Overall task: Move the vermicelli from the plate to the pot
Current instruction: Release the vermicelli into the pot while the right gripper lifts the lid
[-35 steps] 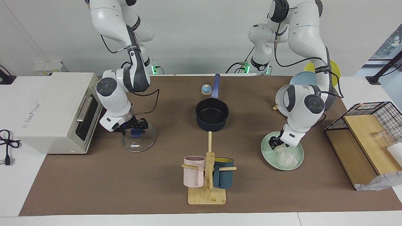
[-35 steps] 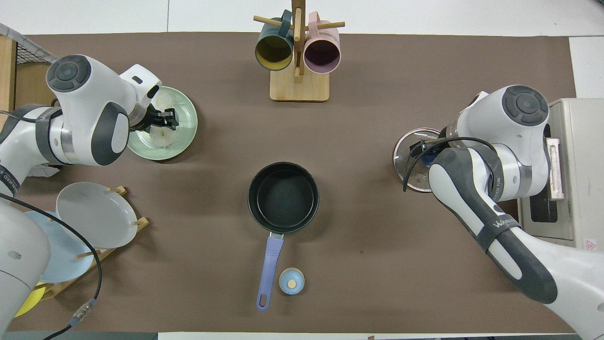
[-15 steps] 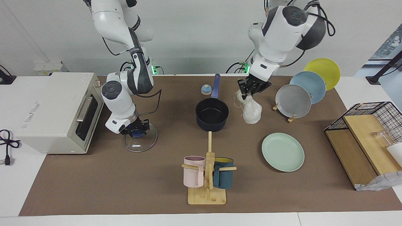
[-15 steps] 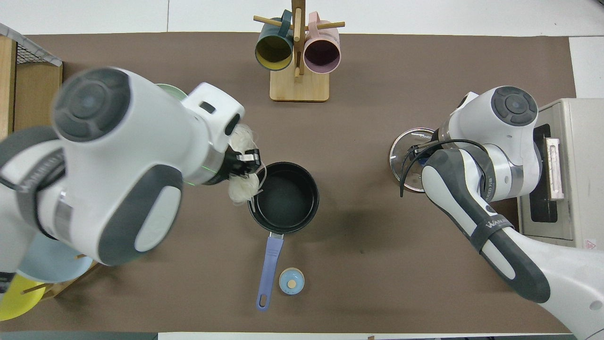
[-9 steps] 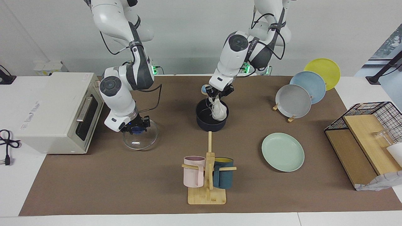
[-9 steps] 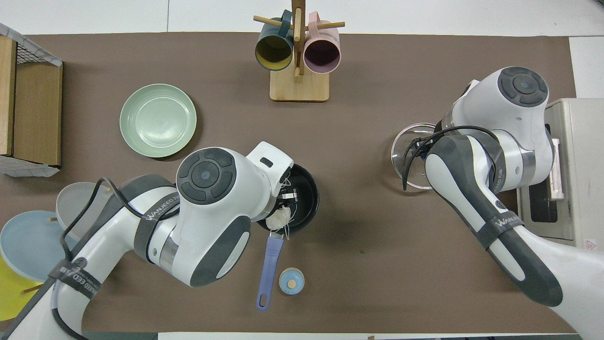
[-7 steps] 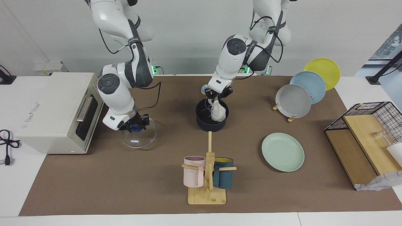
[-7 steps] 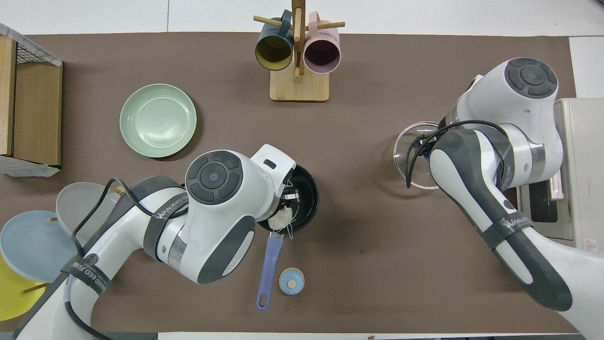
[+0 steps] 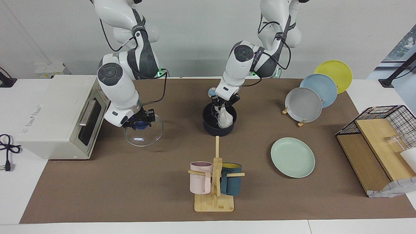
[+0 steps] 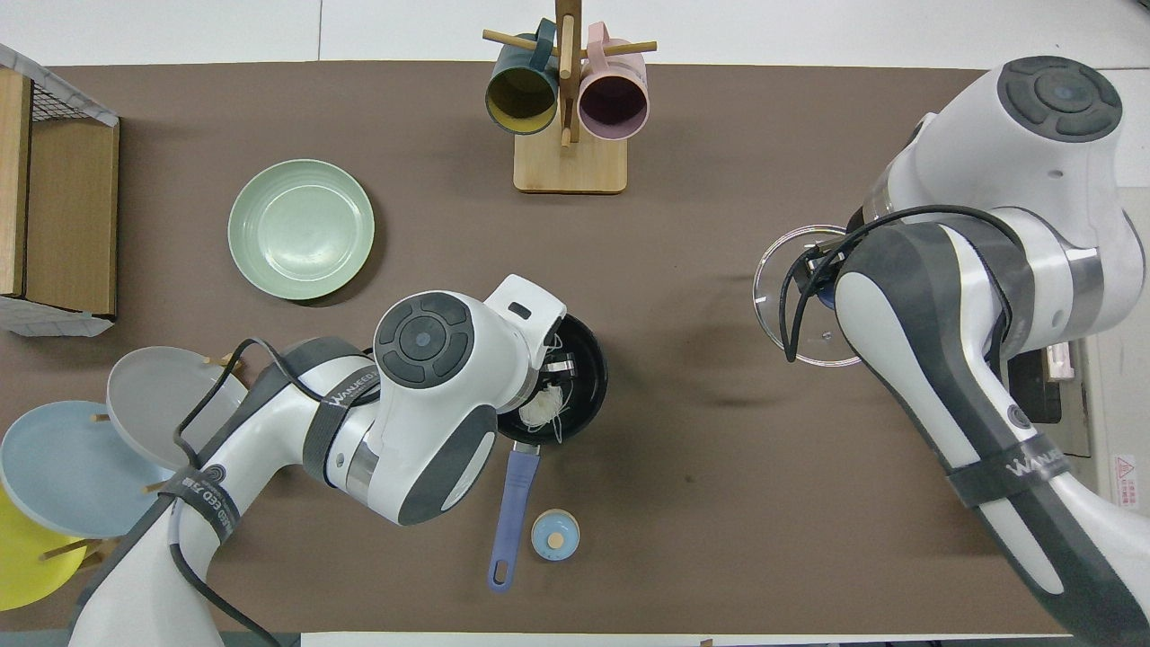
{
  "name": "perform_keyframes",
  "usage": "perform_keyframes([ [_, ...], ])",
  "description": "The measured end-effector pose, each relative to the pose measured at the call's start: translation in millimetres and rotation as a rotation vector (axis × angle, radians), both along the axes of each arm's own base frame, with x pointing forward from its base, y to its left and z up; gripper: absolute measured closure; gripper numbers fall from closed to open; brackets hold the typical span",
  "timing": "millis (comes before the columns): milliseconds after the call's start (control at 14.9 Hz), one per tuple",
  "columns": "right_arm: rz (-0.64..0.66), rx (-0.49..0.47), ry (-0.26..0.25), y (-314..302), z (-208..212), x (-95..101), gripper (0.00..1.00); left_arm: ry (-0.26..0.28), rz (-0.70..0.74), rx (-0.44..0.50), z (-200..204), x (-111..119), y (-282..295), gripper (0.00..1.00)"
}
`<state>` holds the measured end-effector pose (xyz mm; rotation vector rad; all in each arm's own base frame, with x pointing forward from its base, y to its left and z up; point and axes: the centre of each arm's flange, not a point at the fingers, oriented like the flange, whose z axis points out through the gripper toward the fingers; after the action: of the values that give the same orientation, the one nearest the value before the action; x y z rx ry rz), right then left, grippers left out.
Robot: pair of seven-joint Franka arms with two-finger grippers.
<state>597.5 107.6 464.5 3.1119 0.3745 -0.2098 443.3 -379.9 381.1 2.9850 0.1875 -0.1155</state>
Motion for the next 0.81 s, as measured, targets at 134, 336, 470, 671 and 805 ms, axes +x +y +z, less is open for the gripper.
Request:
perform_keyframes([
  [134, 0.002, -0.004, 0.013, 1, 19, -4.1, 0.33, -0.002, 0.004, -0.002, -12, 2, -3, 0.77],
  [336, 0.012, -0.008, 0.023, 6, 46, -14.5, 0.33, 0.0, 0.0, 0.0, -19, 2, -6, 0.77],
  [470, 0.02, -0.011, 0.03, 10, 60, -21.6, 0.33, 0.002, -0.006, 0.001, -17, 2, -6, 0.59],
  [671, 0.023, -0.014, 0.029, 20, 78, -29.9, 0.33, 0.034, -0.025, 0.019, 10, -1, -4, 0.28],
  [805, 0.017, -0.015, 0.028, 25, 79, -31.5, 0.33, 0.05, -0.032, 0.027, 53, -1, 3, 0.07],
])
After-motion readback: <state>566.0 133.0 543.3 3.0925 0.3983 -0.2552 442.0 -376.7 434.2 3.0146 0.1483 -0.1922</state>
